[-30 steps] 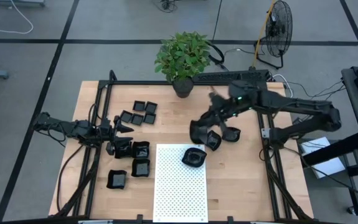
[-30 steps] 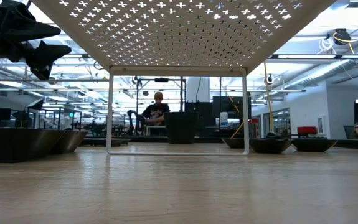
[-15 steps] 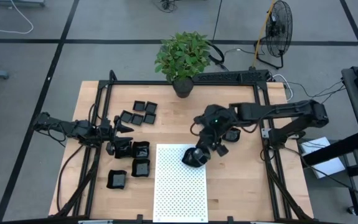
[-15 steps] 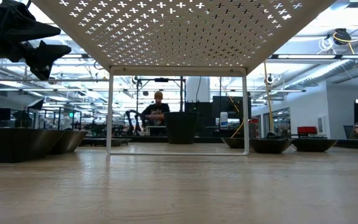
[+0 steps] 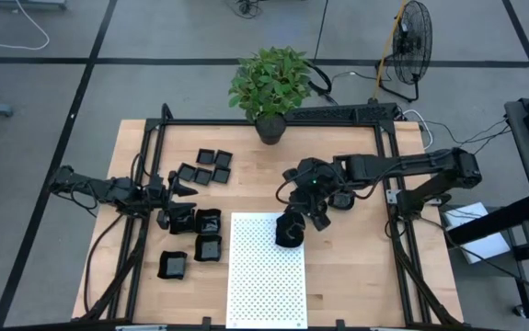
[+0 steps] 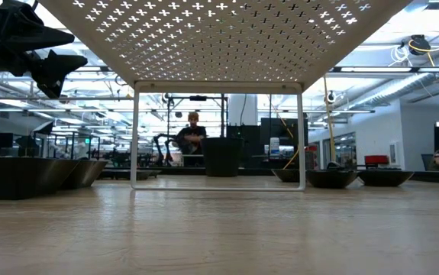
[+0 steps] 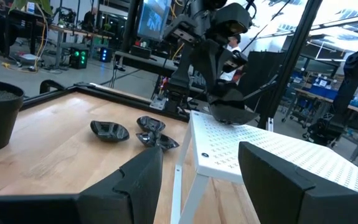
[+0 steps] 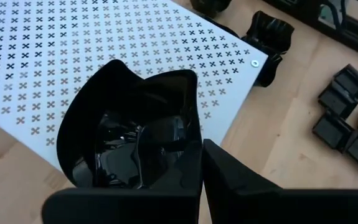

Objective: Pick & Place Mini shaped plates
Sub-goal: Stack the leaf shaped plate on top of the leaf shaped plate on the shelf

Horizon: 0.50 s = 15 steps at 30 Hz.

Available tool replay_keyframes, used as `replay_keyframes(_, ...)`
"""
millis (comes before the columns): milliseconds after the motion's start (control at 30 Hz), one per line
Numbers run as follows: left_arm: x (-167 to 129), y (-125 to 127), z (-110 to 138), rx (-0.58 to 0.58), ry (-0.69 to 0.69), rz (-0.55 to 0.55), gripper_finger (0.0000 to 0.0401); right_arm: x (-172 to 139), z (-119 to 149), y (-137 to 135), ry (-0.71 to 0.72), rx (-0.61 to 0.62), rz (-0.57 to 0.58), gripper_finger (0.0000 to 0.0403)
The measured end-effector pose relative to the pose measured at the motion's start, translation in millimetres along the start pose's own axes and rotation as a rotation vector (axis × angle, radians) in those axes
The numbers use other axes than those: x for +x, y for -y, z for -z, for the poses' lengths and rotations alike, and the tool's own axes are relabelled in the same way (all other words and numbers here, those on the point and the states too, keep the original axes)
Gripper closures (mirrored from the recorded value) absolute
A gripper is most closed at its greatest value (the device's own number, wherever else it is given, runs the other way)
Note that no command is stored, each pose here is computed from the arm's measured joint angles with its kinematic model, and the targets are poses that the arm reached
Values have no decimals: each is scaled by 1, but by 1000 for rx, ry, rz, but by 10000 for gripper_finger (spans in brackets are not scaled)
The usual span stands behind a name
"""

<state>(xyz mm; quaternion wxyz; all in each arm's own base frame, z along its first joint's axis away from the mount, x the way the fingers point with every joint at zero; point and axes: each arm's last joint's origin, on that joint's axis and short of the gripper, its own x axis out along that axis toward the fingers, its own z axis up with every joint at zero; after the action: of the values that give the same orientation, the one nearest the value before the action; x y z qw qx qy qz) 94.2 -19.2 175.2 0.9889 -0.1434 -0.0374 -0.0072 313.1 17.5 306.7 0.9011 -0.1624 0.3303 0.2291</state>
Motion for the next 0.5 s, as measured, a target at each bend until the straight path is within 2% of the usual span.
replay_keyframes(167, 0, 0, 0, 0, 0, 0, 187, 0, 0, -1, 1, 28, -3, 385)
replay_keyframes(500, 0, 0, 0, 0, 0, 0, 187, 5, -12, -14, 53, -21, -23, 326)
